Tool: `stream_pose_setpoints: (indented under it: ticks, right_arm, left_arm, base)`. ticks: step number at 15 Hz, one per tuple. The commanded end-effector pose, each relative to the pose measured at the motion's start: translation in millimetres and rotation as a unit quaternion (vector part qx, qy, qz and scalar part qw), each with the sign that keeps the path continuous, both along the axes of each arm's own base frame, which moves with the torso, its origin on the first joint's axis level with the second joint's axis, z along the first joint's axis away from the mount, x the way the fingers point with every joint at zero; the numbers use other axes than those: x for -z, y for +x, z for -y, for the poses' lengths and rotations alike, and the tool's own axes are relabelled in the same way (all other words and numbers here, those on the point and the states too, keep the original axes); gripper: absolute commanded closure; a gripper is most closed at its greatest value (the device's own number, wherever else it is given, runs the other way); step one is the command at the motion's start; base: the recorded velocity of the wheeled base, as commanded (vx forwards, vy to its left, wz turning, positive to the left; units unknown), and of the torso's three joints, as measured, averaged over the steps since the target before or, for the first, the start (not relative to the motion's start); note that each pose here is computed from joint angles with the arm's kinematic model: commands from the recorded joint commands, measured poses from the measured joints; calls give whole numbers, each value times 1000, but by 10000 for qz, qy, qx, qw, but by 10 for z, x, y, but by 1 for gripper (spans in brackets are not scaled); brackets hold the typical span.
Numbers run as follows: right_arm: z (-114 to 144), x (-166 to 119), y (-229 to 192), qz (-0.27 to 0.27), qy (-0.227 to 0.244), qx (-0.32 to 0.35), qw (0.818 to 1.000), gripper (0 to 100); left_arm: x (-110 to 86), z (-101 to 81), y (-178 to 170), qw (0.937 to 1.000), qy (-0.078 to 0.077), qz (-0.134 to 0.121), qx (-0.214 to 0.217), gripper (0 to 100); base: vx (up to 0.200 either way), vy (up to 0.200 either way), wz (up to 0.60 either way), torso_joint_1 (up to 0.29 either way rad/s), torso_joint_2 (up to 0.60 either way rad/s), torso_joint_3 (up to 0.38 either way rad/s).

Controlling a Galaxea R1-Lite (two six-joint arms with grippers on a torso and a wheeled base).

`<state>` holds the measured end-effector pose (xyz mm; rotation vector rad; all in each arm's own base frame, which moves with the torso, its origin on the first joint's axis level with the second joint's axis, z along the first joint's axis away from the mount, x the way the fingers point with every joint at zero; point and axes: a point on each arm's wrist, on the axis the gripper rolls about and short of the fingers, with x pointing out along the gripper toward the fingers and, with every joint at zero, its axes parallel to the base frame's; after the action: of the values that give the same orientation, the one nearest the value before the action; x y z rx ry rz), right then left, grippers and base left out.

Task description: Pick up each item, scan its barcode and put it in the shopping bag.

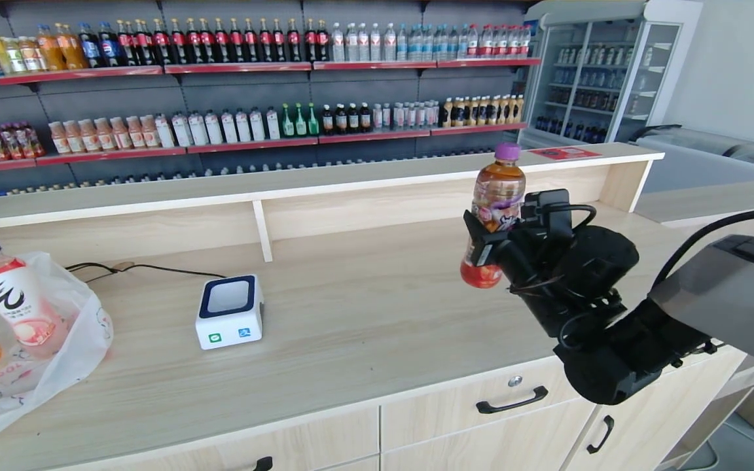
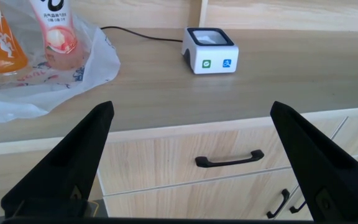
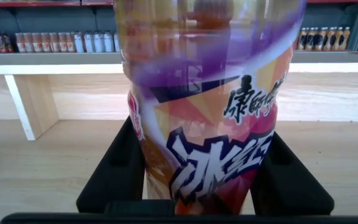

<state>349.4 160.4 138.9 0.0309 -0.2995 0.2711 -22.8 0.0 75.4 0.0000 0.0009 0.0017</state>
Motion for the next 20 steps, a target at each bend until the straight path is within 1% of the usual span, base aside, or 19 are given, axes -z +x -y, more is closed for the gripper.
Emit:
stream_pose_setpoints:
  ticks: [1, 2, 4, 6, 7, 9, 11, 14, 15, 16, 18, 20]
  right_arm:
    - [5, -366, -484, 231, 98, -294, 9993, 100]
    - [52, -425, -623, 239, 95, -330, 9991, 100]
    - [38, -625, -849, 480, 231, -528, 9972, 100]
    - [69, -657, -1038, 464, 229, -650, 9965, 100]
    - [35, -703, -1160, 513, 267, -818, 9950, 100]
    - [-56, -693, -1331, 466, 259, -1131, 9922, 100]
    - [-201, -719, -1450, 498, 311, -1474, 9873, 100]
    - [-222, -584, -1497, 189, 317, -1659, 9854, 100]
    - [-209, -518, -1531, -6, 396, -1848, 9820, 100]
    - [-205, -498, -1541, -65, 411, -1955, 9798, 100]
    - [-221, -478, -1574, -293, 701, -2571, 9634, 100]
    - [-256, -489, -1648, -385, 866, -2773, 9561, 100]
  left_arm:
    - [0, 0, 0, 10000, 0, 4, -7, 0]
    - [1, 0, 1, 10000, 0, -11, 1, 0]
    - [0, 0, 0, 10000, 0, 4, -7, 0]
    - [1, 0, 0, 10000, 0, -3, 1, 0]
    - [0, 0, 0, 10000, 0, 4, 1, 0]
    - [0, 0, 0, 10000, 0, 4, 1, 0]
    - [1, 0, 0, 10000, 0, -3, -7, 0]
    - [-1, 0, 1, 10000, 0, -3, -7, 0]
    - [1, 0, 0, 10000, 0, -3, 1, 0]
    - [1, 0, 0, 10000, 0, -3, -7, 0]
    - [1, 0, 0, 10000, 0, -3, -7, 0]
    - [0, 0, 0, 10000, 0, 4, 1, 0]
  base:
    - [0, 0, 0, 0, 0, 0]
    - [0, 0, 0, 0, 0, 0]
    - [0, 0, 0, 0, 0, 0]
    - [0, 0, 0, 0, 0, 0]
    - [0, 0, 0, 0, 0, 0]
    - [0, 0, 0, 0, 0, 0]
    - [0, 0, 0, 0, 0, 0]
    - [0, 0, 0, 0, 0, 0]
    - [0, 0, 0, 0, 0, 0]
    - [0, 0, 0, 0, 0, 0]
    - [0, 0, 0, 0, 0, 0]
    - [0, 0, 0, 0, 0, 0]
